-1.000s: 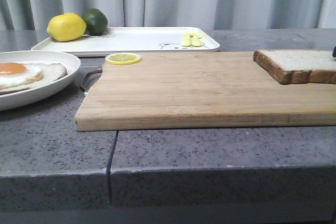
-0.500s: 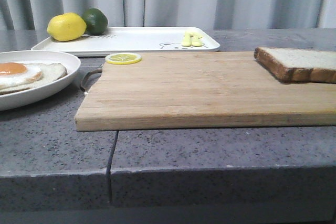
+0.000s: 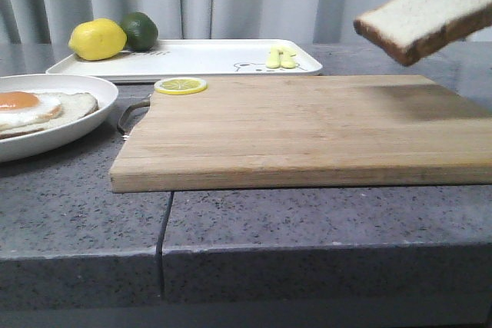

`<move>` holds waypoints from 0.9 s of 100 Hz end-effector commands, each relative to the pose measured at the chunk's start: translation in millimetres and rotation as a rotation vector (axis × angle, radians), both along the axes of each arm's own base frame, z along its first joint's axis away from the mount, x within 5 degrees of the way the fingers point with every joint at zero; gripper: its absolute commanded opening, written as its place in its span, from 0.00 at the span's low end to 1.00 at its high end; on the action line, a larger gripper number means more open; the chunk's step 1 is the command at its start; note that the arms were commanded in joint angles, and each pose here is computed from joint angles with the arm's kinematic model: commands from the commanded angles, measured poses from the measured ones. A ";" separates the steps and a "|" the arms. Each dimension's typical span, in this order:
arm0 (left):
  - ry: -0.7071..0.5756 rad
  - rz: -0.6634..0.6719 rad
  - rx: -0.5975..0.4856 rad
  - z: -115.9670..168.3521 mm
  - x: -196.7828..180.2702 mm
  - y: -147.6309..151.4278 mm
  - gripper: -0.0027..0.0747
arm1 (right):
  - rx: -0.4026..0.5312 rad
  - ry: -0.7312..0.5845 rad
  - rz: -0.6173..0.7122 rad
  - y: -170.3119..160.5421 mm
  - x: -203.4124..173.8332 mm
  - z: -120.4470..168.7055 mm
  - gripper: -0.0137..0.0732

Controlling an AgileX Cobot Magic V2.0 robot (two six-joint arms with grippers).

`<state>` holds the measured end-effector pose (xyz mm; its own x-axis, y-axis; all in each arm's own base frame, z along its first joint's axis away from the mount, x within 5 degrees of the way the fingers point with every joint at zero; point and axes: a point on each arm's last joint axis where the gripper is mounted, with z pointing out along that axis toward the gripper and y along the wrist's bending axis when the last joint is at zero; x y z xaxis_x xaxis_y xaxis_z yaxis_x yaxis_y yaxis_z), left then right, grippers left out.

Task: Place bread and move sandwich to tray
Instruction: 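Lift the bread slice with the right gripper toward the egg plate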

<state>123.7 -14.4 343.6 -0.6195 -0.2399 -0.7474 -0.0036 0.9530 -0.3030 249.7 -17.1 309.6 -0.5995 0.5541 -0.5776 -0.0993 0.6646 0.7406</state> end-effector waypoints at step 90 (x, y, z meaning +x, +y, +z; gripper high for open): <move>-0.107 0.018 -0.019 17.6 2.0 0.3 0.74 | 0.170 0.015 0.201 241.4 -0.7 28.3 0.09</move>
<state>123.7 -14.4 343.6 -0.6195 -0.2393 -0.7476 -0.0031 0.9532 -0.3024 249.8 206.7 312.6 -0.7275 0.5126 -0.4560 -0.1384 0.5413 0.8294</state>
